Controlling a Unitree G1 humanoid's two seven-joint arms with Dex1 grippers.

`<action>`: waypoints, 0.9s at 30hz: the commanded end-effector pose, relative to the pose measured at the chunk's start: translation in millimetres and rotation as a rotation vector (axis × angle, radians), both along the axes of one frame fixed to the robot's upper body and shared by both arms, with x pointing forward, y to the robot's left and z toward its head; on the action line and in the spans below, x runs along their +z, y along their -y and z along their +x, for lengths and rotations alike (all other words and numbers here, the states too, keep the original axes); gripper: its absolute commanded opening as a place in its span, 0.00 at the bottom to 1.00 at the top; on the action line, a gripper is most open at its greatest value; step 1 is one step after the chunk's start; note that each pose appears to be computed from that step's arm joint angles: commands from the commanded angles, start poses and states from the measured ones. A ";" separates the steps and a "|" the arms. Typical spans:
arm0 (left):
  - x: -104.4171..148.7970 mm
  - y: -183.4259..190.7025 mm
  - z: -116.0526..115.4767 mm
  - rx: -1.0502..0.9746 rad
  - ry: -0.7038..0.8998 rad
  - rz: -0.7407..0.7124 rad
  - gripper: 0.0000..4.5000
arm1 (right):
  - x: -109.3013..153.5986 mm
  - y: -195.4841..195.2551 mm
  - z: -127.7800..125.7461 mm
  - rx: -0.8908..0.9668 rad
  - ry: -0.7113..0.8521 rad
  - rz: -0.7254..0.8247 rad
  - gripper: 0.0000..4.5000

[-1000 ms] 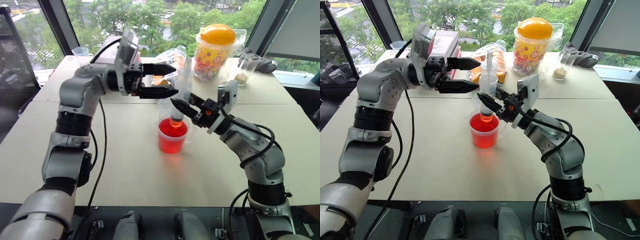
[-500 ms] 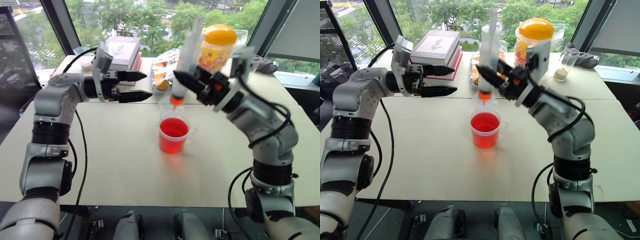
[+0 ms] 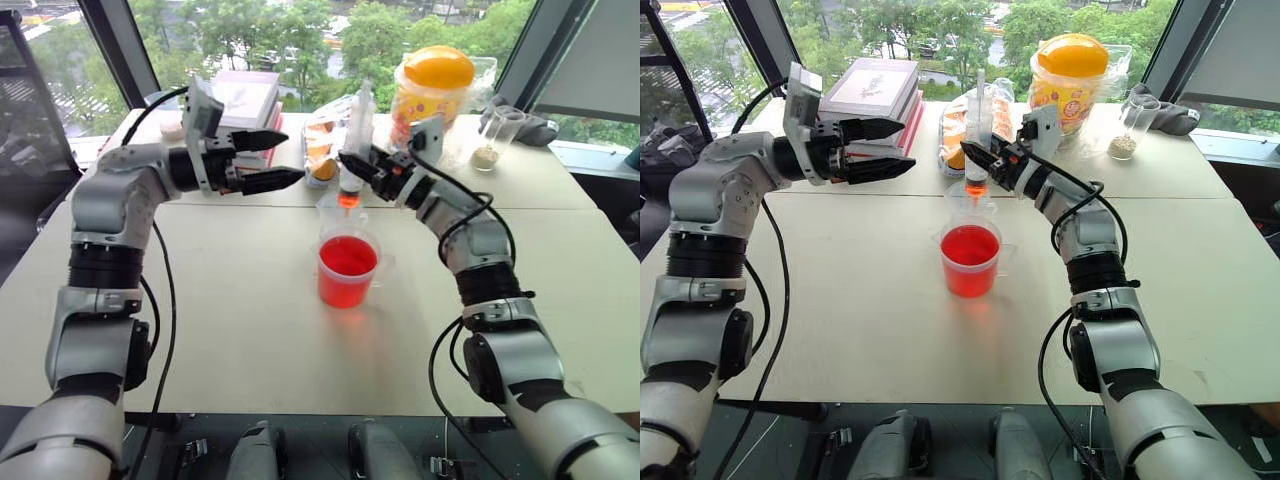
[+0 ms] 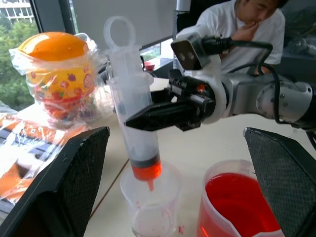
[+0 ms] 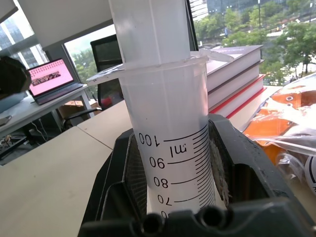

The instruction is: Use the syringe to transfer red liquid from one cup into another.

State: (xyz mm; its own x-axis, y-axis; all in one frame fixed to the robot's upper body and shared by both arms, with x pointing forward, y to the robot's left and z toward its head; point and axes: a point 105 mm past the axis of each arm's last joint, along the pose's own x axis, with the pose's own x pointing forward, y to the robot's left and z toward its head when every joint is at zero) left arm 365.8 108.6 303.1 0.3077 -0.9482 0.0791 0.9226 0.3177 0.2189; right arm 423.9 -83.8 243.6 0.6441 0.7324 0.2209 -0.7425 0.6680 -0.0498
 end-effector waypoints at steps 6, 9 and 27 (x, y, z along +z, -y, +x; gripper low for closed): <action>51.2 39.2 14.3 -0.055 0.053 -0.114 1.00 | 20.6 -5.7 -5.0 0.018 0.092 0.017 0.31; 51.8 48.3 20.7 -0.064 0.039 -0.111 1.00 | 19.7 -6.6 -5.0 0.017 0.093 0.014 0.31; 33.5 79.2 26.9 -0.137 -0.044 -0.007 0.81 | 14.7 -10.0 -7.8 0.029 0.092 -0.010 0.31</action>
State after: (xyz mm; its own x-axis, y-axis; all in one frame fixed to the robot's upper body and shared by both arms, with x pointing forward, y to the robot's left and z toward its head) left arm 396.7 33.7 320.0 0.1930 -0.9790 0.0656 0.9728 0.1996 0.1173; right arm 422.7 -77.5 235.7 0.6358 0.7429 0.2094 -0.7477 0.6601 -0.0721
